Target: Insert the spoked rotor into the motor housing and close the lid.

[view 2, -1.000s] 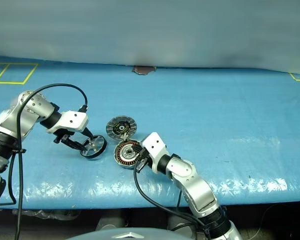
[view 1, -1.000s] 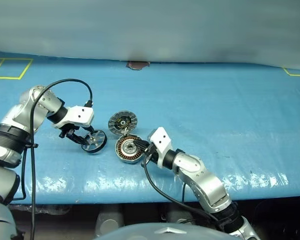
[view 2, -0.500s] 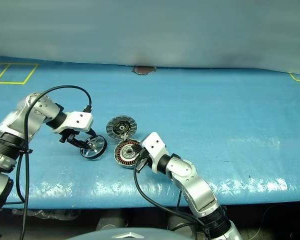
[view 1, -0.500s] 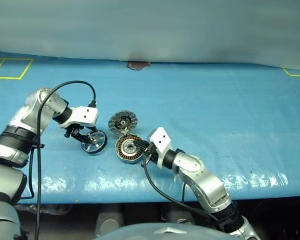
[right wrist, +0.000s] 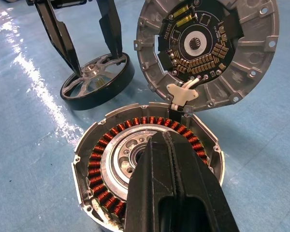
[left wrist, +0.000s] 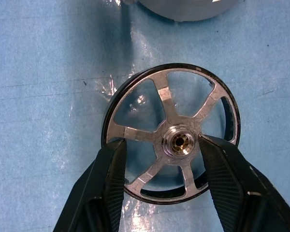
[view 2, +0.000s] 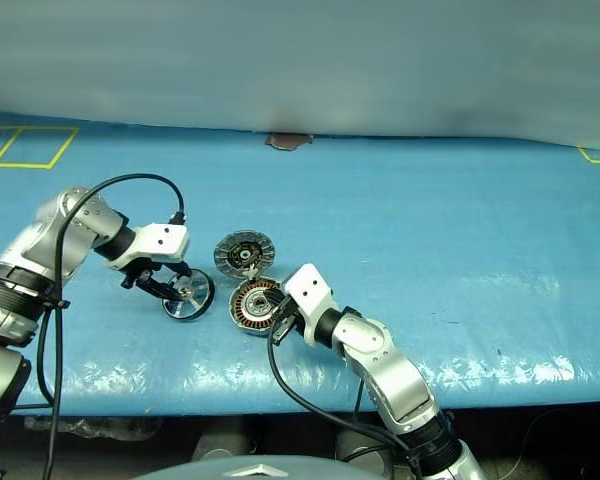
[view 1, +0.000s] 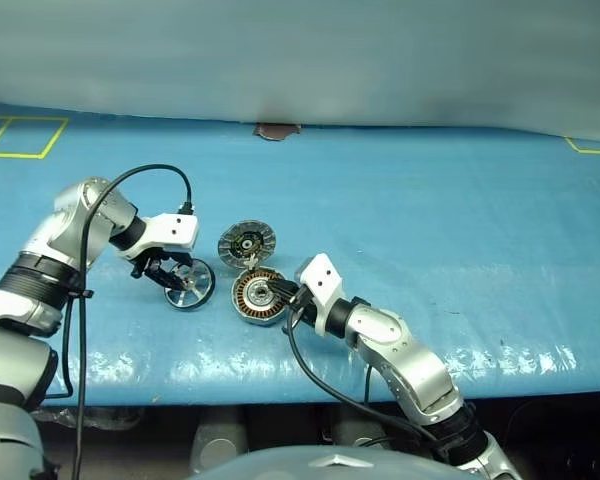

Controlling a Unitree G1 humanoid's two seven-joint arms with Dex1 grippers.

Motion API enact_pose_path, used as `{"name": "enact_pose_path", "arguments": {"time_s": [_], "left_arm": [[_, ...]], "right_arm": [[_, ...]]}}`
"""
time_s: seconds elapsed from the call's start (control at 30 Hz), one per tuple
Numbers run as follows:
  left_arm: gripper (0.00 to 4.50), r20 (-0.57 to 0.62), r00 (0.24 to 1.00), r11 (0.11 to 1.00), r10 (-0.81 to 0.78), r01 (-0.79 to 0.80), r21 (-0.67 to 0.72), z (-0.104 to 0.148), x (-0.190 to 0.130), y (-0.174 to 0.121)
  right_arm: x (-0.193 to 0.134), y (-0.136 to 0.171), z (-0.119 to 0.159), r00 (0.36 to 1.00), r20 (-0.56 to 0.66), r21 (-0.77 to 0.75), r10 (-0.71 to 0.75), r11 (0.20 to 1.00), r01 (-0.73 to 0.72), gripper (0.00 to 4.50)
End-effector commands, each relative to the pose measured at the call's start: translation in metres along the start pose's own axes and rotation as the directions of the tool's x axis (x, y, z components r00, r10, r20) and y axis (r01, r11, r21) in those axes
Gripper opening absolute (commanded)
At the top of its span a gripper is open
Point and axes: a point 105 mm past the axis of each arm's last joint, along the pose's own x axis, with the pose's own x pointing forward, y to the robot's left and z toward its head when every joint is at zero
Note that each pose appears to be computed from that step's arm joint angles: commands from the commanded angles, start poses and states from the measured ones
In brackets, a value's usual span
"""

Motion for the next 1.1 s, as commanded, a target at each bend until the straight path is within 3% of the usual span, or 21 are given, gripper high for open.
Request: {"name": "enact_pose_path", "arguments": {"time_s": [0.03,0.47,1.1], "left_arm": [[2.59,0.033,0.999,0.999,0.033,-0.033,0.009,0.0098,-0.0098,0.0021],[2.59,0.001,1.000,1.000,0.009,-0.010,0.028,0.0108,-0.0060,-0.0073],[2.59,-0.025,0.999,0.993,0.048,-0.045,0.106,0.0096,-0.0015,0.0008]], "right_arm": [[-0.0008,0.0022,0.0136,0.999,0.053,-0.023,0.010,1.000,-0.009,0.00],[-0.0004,0.0017,0.0127,0.999,0.054,-0.017,0.006,1.000,-0.006,0.00],[0.0001,0.0020,0.0130,0.998,0.058,-0.009,0.004,1.000,-0.004,0.00]]}}
